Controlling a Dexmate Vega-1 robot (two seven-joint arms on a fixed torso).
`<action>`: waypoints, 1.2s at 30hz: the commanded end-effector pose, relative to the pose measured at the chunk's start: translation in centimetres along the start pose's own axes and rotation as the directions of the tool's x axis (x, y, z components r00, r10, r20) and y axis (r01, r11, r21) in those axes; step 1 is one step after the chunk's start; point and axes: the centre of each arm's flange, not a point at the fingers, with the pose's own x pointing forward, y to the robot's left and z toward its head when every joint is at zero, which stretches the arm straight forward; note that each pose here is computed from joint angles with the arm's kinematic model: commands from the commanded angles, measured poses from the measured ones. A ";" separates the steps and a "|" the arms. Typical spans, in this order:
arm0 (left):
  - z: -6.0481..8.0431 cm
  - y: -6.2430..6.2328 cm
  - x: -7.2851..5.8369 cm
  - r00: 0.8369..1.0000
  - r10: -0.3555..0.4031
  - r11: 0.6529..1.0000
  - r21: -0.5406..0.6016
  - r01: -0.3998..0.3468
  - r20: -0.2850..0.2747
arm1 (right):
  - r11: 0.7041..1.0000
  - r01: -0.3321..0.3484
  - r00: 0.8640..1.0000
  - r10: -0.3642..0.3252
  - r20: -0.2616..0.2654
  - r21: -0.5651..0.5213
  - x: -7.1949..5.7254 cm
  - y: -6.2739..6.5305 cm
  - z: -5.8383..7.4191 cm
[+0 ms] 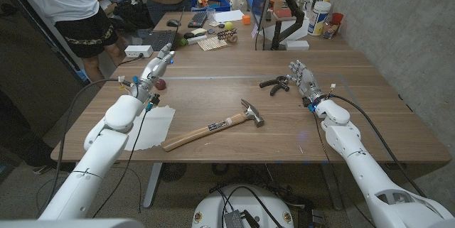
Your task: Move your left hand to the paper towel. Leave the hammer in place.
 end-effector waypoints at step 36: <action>2.8 1.6 -4.8 1.000 -0.004 0.965 0.261 -0.003 0.026 | 1.000 -0.026 1.000 0.026 0.002 -0.004 0.5 0.9 0.0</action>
